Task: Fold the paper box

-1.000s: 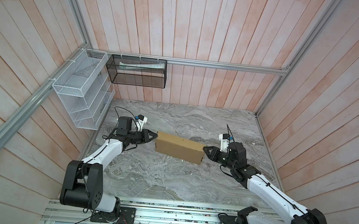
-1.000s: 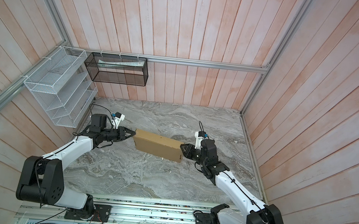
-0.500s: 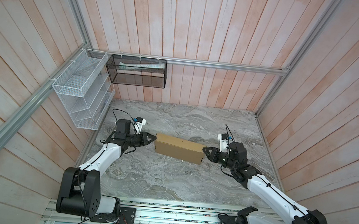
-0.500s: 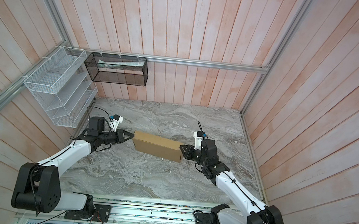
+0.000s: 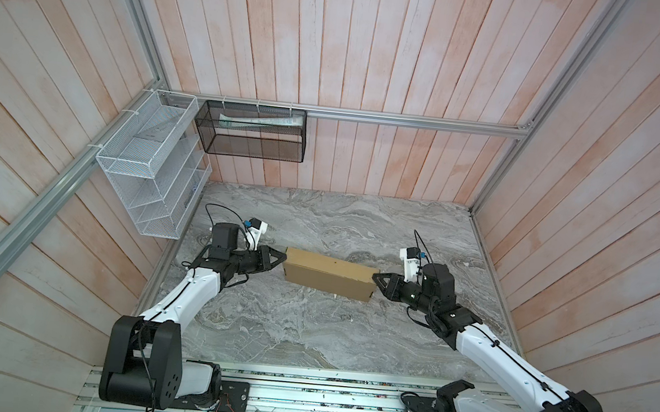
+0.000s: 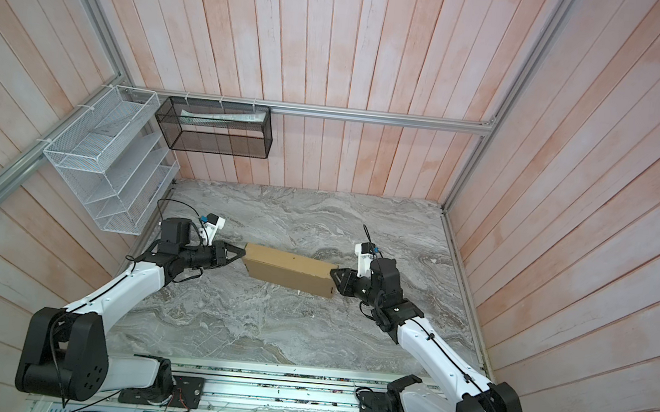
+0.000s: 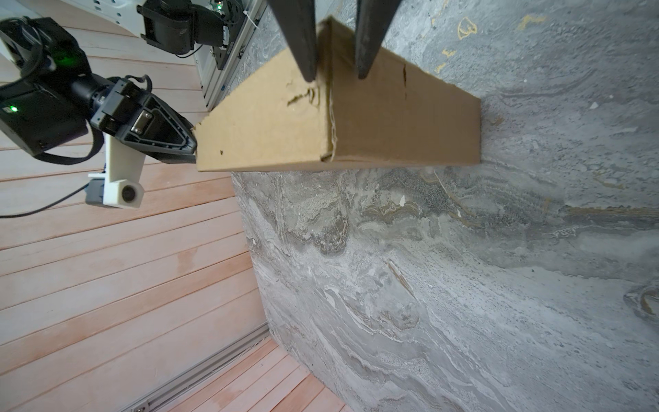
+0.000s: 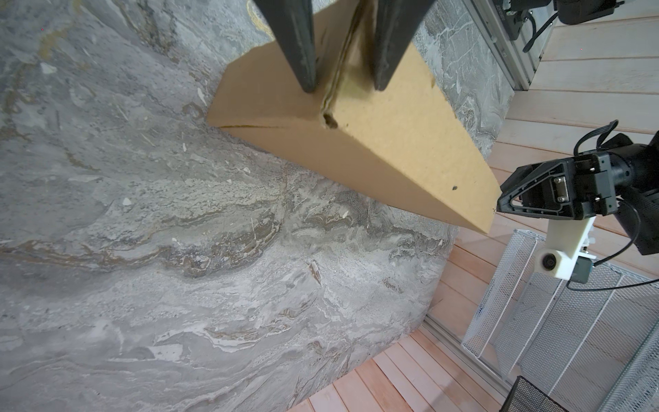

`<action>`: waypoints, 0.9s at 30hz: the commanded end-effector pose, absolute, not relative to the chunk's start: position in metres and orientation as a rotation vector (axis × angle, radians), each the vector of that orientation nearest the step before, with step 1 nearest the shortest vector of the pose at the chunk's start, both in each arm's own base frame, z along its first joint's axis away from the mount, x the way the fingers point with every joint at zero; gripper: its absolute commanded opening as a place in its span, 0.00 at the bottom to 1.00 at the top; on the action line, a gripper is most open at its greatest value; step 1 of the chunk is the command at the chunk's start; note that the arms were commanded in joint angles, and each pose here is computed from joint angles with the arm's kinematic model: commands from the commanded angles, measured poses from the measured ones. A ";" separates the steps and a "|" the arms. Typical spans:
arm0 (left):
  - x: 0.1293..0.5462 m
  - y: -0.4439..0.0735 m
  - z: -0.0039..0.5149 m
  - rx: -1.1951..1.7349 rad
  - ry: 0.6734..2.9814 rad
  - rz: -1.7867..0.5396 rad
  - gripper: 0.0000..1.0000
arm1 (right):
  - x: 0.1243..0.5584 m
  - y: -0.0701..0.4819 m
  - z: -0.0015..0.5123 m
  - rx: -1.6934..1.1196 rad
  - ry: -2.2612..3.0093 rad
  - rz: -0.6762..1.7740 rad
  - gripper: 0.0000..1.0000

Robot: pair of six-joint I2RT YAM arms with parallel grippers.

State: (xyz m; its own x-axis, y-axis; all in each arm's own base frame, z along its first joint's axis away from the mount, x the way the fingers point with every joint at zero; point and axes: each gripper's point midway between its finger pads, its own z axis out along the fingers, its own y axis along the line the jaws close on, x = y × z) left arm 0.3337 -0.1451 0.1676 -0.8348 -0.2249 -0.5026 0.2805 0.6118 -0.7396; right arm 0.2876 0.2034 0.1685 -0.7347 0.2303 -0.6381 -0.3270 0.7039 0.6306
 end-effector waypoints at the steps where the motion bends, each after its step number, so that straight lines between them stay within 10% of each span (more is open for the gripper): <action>1: 0.317 -0.145 0.148 0.016 2.350 -1.190 0.22 | 0.274 0.198 0.141 -0.086 2.296 0.946 0.29; 27: 0.300 -0.147 0.146 0.000 2.364 -1.214 0.22 | 0.262 0.187 0.135 -0.096 2.325 0.885 0.31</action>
